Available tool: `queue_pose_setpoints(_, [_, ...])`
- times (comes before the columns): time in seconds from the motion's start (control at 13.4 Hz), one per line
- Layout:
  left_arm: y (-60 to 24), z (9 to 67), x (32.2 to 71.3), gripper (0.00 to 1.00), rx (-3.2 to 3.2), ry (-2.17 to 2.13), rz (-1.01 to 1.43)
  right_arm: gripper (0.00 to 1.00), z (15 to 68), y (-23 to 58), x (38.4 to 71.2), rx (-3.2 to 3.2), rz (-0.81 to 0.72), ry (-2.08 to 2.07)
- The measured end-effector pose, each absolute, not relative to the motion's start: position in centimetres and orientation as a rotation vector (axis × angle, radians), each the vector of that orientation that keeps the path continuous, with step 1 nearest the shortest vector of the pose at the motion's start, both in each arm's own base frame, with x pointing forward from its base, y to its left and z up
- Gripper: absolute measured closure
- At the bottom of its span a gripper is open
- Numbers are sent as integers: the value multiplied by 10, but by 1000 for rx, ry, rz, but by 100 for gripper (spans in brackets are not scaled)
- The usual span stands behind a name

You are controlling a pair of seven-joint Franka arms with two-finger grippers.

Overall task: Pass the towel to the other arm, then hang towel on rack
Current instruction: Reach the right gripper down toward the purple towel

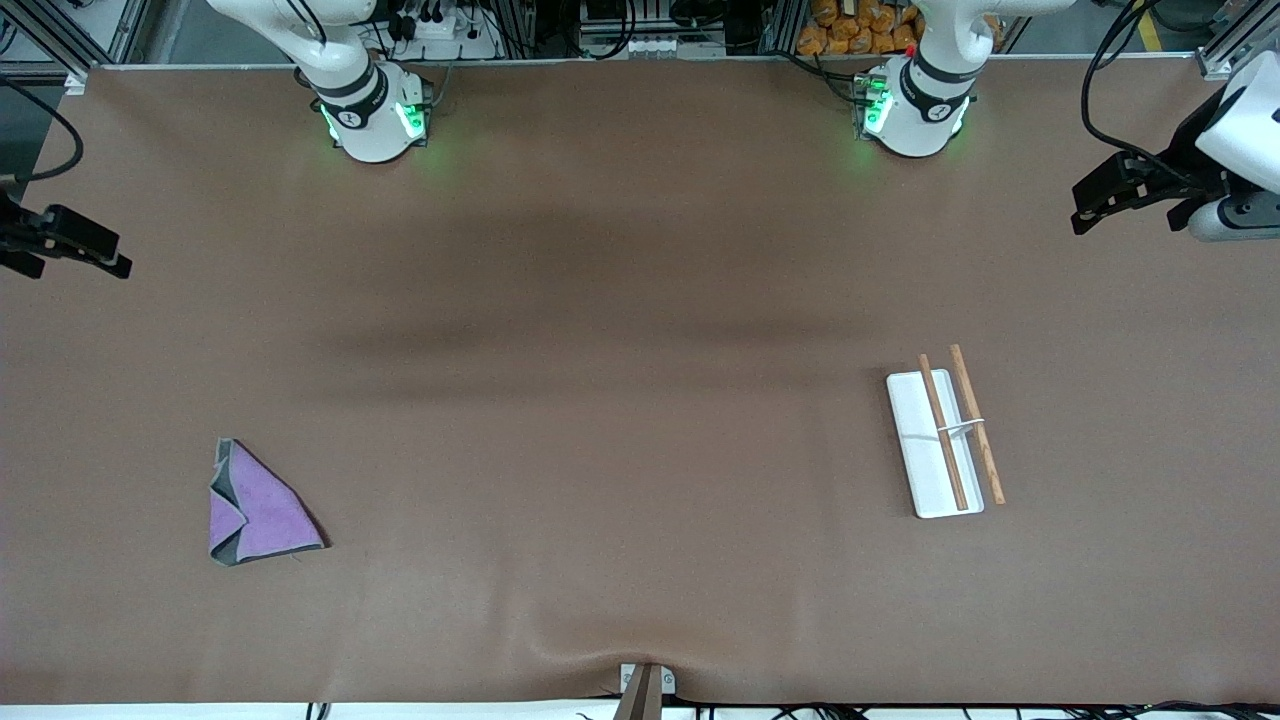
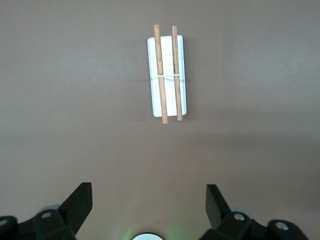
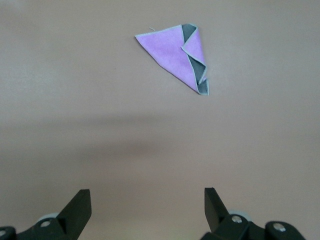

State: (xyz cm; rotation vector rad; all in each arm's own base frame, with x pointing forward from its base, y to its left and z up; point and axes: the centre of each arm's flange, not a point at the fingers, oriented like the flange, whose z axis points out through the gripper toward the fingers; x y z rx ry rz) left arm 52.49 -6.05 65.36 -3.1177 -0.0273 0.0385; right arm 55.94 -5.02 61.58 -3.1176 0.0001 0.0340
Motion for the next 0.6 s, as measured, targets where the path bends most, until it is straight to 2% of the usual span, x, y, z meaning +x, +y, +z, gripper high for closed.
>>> queue_pose_setpoints(0.6, [-59, 649, 529, 0, -3117, -31, 46, 0, 527, -59, 621, -3108, 3, -338])
